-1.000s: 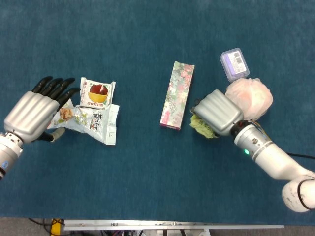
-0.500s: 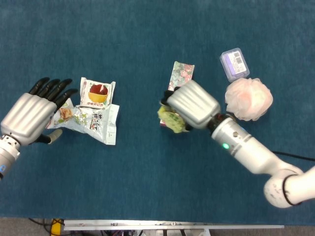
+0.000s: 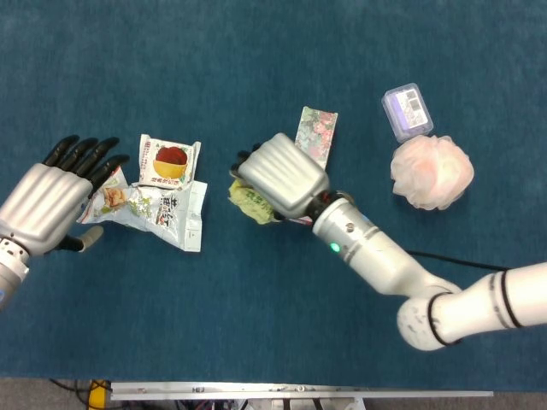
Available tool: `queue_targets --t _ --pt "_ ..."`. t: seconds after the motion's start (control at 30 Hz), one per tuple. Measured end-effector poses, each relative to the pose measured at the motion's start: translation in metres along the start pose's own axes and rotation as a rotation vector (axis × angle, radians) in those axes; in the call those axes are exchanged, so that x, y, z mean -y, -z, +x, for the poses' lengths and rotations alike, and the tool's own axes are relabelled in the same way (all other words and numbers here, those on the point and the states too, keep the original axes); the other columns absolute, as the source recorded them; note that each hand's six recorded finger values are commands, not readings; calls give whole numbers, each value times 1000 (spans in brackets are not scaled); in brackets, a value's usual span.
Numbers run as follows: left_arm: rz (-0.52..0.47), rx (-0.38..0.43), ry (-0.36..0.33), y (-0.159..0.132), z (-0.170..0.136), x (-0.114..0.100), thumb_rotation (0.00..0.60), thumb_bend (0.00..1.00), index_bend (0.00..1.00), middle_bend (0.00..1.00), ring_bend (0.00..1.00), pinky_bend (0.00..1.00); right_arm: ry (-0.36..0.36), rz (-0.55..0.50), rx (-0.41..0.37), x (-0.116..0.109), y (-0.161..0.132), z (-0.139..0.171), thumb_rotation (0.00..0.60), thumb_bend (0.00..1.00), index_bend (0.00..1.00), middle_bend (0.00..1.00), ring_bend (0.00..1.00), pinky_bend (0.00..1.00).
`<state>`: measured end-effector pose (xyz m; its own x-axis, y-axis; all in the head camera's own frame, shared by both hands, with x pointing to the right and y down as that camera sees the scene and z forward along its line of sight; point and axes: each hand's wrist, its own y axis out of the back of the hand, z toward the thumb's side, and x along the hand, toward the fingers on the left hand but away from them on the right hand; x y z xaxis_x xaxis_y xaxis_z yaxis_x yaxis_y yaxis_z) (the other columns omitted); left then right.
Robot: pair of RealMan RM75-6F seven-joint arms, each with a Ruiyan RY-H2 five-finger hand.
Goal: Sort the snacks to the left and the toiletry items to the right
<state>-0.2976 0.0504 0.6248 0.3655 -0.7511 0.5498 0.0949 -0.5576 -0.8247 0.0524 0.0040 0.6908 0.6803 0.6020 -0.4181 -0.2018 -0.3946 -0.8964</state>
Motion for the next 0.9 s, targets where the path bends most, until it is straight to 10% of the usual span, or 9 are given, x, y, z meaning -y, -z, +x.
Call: queue_targets --t 0.17,0.43,0.9 --pt "3 -5 -6 0 -2 -3 600 272 80 0 0 10 3 33 -7 5 -17 -14 600 12 539 424 456 733" --pt "5 -6 -8 -2 -2 -4 600 272 80 0 0 10 -21 91 -22 9 -35 -24 600 0 8 169 227 529" --pt "2 -2 -7 -2 -1 -3 600 272 80 0 0 10 -89 200 19 6 22 -2 600 0 30 250 223 403"
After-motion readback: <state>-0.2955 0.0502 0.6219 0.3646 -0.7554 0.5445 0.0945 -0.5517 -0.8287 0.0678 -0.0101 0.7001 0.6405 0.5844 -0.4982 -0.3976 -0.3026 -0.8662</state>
